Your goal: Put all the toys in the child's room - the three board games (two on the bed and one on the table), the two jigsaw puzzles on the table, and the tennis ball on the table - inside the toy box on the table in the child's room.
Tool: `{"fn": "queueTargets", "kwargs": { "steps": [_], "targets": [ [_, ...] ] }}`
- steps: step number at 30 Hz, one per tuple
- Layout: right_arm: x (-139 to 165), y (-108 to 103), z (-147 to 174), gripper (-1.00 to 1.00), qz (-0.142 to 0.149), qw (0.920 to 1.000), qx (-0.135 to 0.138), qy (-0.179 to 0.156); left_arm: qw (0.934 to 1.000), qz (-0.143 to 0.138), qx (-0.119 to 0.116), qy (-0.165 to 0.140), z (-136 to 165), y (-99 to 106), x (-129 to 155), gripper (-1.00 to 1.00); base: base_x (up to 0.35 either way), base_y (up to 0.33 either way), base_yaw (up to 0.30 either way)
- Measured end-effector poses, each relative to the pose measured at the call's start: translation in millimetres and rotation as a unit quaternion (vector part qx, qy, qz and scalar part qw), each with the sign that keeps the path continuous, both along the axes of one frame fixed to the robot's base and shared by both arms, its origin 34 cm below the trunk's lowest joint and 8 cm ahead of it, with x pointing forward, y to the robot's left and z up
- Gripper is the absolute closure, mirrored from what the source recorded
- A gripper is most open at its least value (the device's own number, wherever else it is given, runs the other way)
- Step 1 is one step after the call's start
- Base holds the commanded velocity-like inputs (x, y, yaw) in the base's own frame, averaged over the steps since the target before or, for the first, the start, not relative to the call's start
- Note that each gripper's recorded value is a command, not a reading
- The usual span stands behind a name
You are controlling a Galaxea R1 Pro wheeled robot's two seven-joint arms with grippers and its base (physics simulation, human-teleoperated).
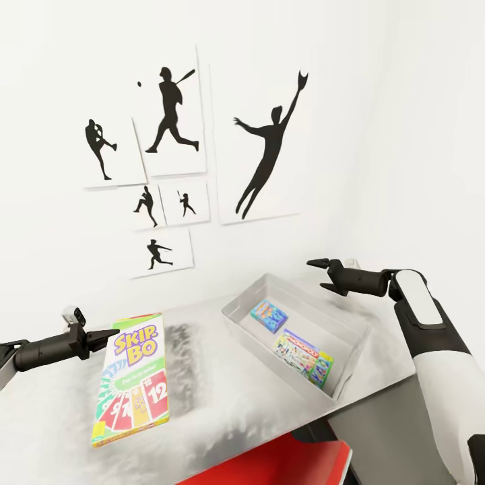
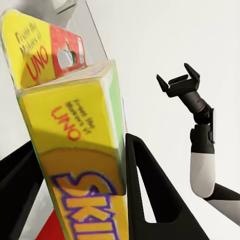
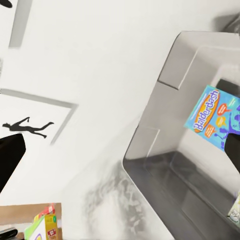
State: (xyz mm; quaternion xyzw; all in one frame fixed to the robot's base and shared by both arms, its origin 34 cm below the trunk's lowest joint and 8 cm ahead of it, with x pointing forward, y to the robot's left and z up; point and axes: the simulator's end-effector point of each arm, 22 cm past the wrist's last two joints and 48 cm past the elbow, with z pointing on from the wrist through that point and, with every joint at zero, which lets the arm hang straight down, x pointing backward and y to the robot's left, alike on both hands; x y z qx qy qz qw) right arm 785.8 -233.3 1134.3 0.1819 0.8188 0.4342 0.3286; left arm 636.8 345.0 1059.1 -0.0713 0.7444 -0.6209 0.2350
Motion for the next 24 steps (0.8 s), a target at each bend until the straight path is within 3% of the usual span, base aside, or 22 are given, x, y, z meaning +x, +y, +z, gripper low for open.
{"fn": "queueTargets", "kwargs": {
  "steps": [24],
  "targets": [
    [-0.1,-0.5,-0.5,-1.00,0.000,1.0000,0.000,0.001,1.0000,0.000,0.000,0.000,0.3,-0.1,0.2,1.00,0.051,0.011,0.017]
  ]
}}
